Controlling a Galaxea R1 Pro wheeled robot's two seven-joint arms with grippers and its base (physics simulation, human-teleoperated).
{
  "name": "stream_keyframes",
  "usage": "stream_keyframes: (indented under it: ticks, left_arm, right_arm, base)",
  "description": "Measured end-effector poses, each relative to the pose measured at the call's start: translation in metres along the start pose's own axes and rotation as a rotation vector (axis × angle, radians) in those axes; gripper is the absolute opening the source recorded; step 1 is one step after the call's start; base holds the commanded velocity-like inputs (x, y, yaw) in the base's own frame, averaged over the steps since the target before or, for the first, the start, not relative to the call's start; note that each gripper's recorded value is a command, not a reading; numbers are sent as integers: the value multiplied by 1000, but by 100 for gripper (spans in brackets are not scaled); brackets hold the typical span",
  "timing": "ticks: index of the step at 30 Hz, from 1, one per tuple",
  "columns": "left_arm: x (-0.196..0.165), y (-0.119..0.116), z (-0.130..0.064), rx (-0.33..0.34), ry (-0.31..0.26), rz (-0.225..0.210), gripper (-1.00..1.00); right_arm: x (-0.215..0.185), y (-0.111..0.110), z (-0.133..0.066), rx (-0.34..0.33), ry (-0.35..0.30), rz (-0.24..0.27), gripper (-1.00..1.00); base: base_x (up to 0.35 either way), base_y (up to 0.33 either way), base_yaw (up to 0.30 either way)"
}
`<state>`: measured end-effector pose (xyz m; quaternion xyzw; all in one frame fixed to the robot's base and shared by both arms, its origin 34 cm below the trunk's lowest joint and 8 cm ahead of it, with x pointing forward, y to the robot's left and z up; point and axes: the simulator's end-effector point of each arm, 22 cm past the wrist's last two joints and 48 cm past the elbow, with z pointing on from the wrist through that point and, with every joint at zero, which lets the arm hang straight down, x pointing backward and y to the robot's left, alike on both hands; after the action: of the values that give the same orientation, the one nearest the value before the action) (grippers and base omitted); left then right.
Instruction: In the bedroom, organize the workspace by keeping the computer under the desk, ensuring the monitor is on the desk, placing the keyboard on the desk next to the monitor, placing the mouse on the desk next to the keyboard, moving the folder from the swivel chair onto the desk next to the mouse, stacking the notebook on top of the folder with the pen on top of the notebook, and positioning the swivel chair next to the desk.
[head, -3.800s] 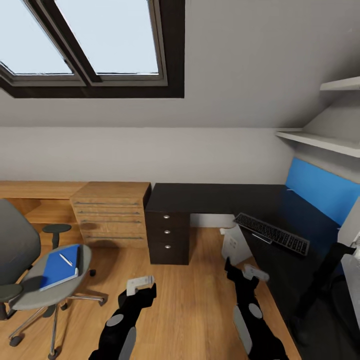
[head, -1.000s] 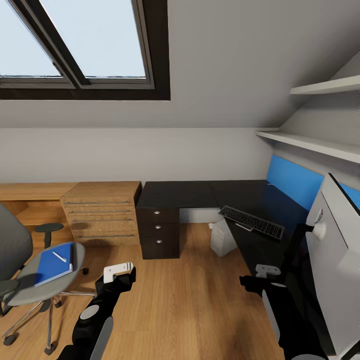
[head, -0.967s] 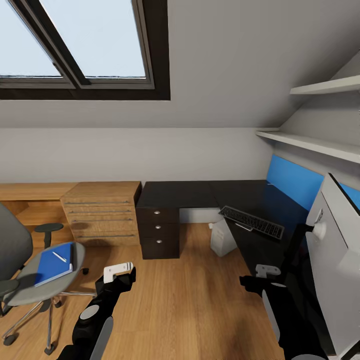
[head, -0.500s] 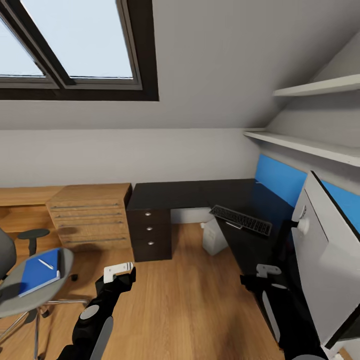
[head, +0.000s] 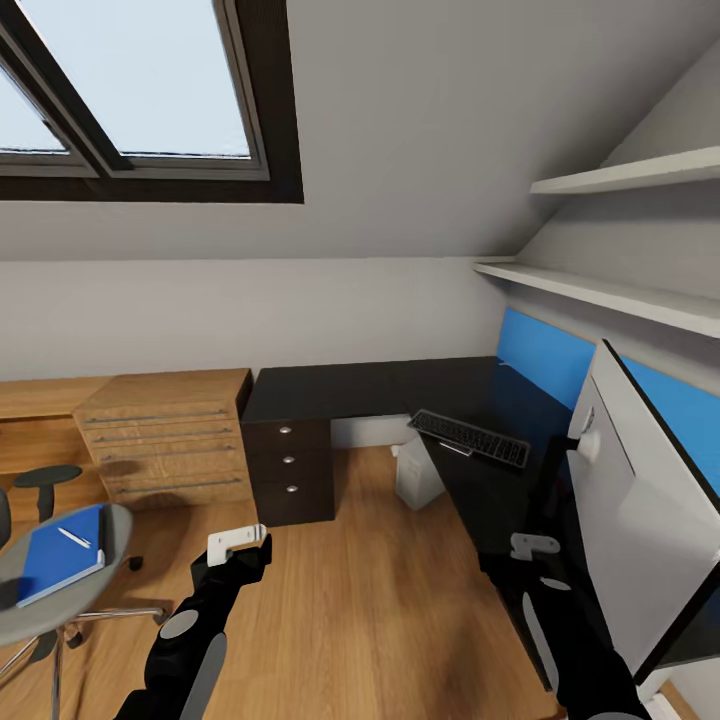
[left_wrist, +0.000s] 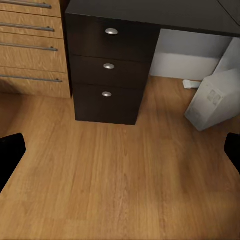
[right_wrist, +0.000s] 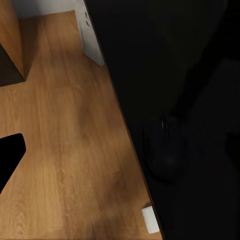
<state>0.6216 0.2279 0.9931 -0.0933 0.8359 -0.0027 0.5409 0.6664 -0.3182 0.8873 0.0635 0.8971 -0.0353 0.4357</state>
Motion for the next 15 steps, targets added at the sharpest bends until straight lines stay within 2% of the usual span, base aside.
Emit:
stream_keyframes:
  ticks: [1,2,4,6,10,15]
  left_arm:
    - [0,0,0,1,0,0,100]
    - [0,-1,0,2,1,-1,100]
    - [0,-1,0,2,0,-1,100]
    - [0,-1,0,2,0,-1,100]
    - [0,-1,0,2,1,-2,100]
    - [-10,-6,-3,12,-21,-9,100]
  right_arm:
    - [1,1,2,-2,-16,-3,100]
    - [8,0,10,-5,-99,-15,100]
    - [11,-4,12,-1,-129,-21,100]
    - [14,-10,14,4,-143,-26,100]
    - [34,-23,18,22,-122,-36,100]
    - [41,-47,36,70,-123,-39,100]
  base:
    - [0,0,0]
    - [0,0,0]
    - [0,0,0]
    - [0,0,0]
    - [0,0,0]
    - [0,0,0]
